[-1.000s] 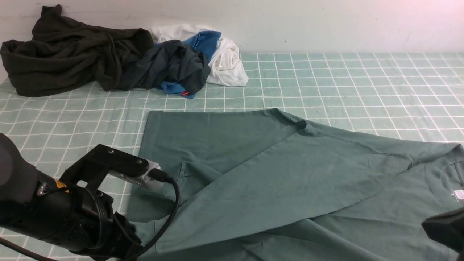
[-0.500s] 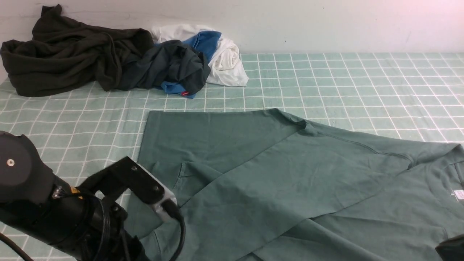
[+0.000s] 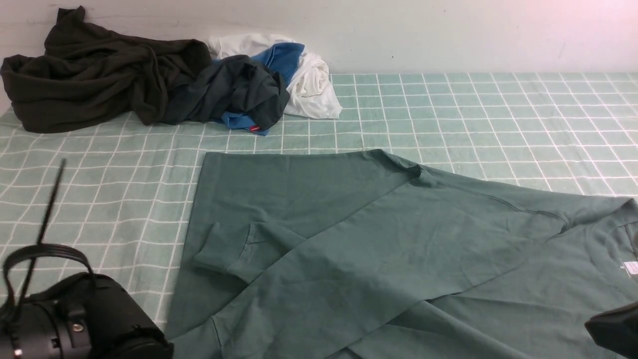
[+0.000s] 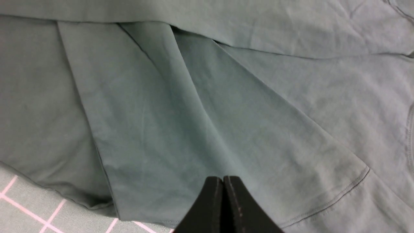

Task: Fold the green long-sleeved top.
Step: Use both arms simultaneously to clamp the lower edge of the clothing fabric

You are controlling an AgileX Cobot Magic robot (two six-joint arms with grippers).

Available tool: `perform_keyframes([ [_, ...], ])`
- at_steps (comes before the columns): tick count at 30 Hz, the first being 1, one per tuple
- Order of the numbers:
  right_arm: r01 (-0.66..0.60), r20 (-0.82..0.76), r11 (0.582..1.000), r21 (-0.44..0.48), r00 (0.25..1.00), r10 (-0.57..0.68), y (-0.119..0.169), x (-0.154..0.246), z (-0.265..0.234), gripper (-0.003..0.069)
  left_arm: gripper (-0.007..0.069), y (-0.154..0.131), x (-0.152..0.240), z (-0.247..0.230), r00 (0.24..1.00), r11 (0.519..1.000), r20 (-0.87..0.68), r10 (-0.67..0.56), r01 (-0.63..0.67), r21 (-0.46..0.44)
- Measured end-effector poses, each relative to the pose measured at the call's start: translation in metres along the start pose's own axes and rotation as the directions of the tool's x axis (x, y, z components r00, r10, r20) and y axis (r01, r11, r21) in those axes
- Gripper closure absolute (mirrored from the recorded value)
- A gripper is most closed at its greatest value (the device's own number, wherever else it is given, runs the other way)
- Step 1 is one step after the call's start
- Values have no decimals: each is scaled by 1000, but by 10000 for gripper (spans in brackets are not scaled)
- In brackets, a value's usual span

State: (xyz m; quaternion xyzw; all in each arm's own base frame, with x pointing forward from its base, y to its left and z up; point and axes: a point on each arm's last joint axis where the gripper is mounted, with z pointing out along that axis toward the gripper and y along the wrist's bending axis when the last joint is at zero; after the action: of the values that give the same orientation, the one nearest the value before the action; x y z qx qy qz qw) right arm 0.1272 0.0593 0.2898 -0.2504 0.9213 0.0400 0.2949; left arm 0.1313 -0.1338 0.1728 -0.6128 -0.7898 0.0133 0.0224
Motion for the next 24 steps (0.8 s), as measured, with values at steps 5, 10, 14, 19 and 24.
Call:
perform_keyframes([
  [5,-1,0,1000,-1,1000,1,0,0,0,673,153,4,-5,16,999,1000,-47,2,-1,20],
  [10,-1,0,1000,-1,1000,1,0,0,0,673,160,7,-8,22,998,1000,-70,6,-4,29],
  [14,-1,1,1000,-1,1000,1,0,0,0,673,237,8,-8,23,997,1000,-71,12,-11,21],
  [19,-1,1,1000,-1,1000,1,0,0,0,673,420,9,-8,23,997,1000,-72,23,-22,8],
  [24,-1,1,1000,-1,1000,1,0,0,0,673,593,9,-10,21,998,1000,-68,-2,4,17],
])
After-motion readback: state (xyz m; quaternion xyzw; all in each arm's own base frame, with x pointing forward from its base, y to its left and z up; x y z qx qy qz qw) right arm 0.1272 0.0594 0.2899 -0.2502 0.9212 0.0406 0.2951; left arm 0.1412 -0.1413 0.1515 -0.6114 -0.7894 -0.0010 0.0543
